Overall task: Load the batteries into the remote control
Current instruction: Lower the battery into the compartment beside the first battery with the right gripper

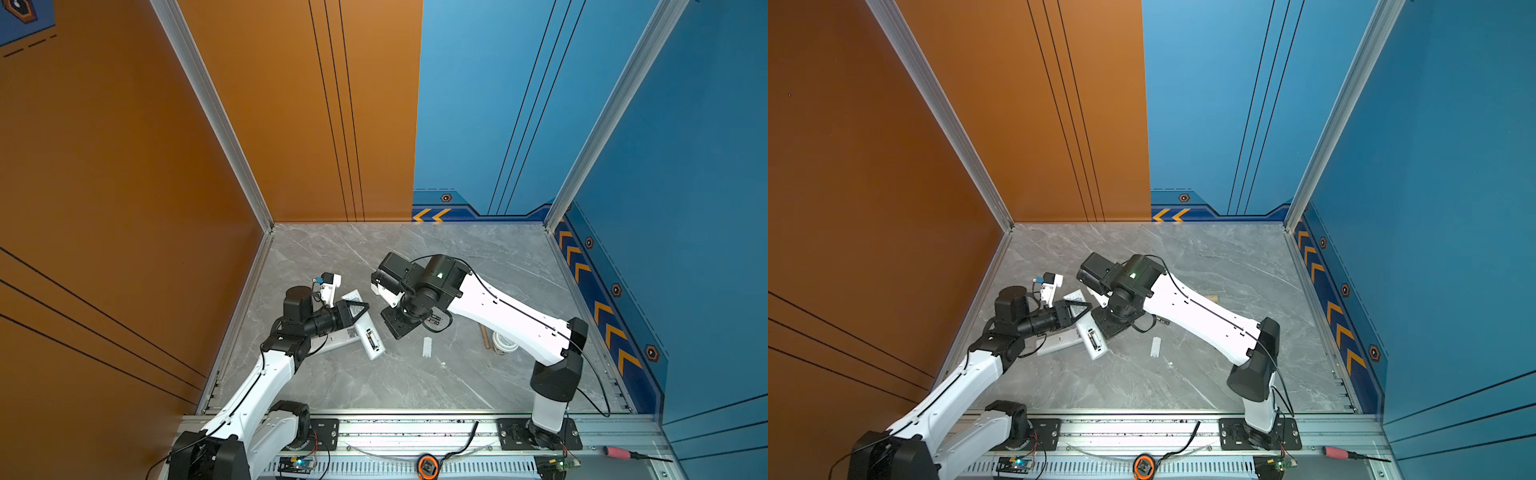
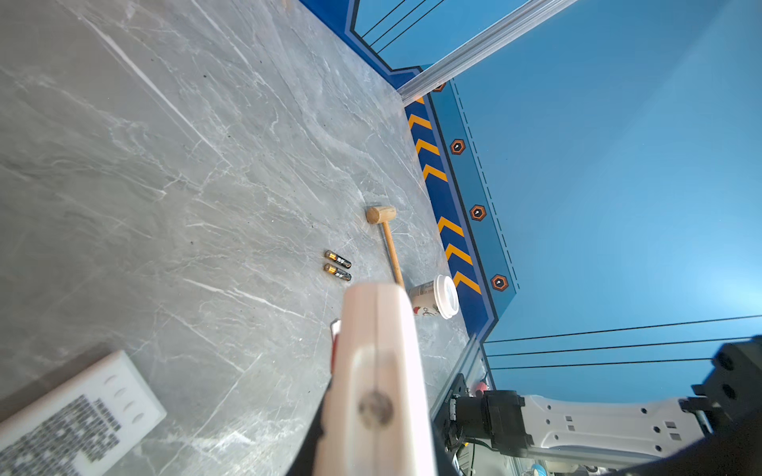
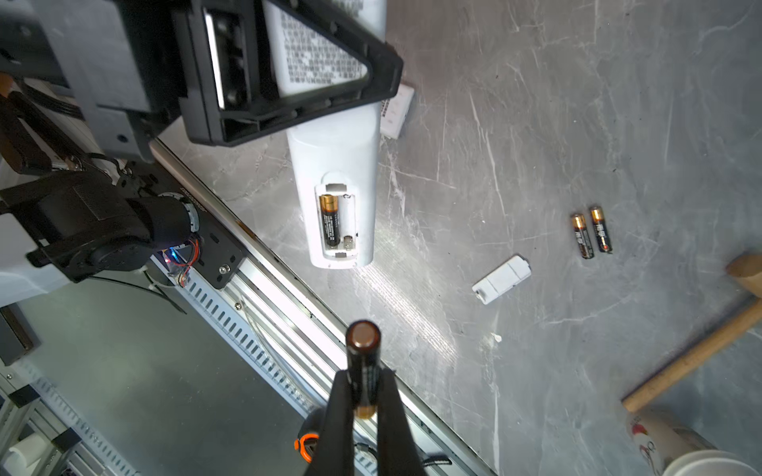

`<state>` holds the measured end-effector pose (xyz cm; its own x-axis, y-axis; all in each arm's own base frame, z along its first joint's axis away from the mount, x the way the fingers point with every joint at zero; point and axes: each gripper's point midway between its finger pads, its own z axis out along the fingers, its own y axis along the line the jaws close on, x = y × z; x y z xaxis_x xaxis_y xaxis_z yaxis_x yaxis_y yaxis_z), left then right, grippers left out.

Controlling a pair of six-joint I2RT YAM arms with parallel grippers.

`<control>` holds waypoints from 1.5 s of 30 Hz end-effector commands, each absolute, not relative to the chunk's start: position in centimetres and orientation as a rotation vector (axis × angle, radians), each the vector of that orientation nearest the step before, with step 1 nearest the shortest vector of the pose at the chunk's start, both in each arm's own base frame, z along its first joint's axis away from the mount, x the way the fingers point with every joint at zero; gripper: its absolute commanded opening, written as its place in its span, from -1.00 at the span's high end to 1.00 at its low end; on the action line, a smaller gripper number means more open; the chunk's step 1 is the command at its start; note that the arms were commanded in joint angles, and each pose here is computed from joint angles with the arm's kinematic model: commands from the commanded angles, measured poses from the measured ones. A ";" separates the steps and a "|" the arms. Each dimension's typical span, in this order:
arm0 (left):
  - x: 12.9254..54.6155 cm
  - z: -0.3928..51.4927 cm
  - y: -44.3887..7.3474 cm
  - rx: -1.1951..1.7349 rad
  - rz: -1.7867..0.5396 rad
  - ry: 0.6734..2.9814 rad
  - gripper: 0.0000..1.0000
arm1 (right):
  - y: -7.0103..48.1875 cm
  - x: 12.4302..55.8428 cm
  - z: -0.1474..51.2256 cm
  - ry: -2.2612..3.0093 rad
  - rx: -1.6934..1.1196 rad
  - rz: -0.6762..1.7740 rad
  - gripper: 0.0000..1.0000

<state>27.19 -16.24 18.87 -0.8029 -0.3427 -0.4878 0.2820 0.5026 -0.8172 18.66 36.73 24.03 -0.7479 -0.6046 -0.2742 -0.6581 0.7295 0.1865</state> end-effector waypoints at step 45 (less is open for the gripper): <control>27.5 21.4 -17.6 -0.013 -1.504 2.017 1.00 | 38.3 20.6 17.4 2.894 -0.907 0.190 0.86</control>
